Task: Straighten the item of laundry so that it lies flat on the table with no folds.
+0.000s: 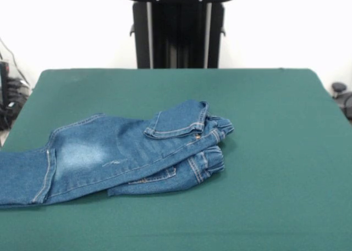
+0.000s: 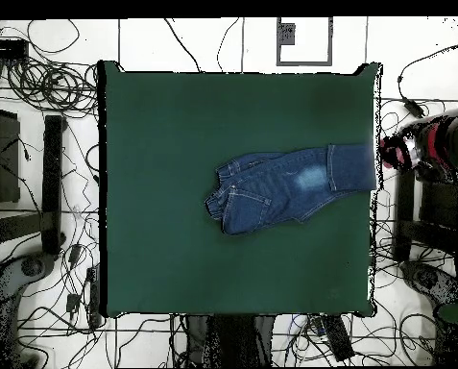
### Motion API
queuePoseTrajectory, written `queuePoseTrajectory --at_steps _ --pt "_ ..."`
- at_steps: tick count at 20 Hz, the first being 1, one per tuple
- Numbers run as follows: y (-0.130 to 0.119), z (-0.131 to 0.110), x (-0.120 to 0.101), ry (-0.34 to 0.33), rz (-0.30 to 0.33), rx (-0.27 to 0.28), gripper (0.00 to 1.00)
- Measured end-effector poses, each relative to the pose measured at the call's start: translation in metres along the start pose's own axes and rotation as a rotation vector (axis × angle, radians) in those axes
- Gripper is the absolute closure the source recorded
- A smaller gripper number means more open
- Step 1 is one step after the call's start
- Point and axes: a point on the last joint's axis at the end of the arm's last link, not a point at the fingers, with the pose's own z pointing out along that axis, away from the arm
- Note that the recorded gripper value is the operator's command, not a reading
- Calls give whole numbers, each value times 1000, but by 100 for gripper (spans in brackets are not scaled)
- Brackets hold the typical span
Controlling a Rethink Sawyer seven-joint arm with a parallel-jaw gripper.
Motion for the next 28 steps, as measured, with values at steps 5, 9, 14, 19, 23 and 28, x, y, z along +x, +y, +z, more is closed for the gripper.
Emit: queuePoseTrajectory --at_steps 5,9,14,19,23,28 --pt "10 -5 -3 -35 -26 47 0" --pt "23 -1 -5 -64 -51 91 0" --pt "38 9 -7 -73 -76 117 0" --pt "54 24 -8 -67 -98 135 0" --pt "65 36 -9 -76 -113 156 0" --pt "69 49 -7 -96 -116 183 0"
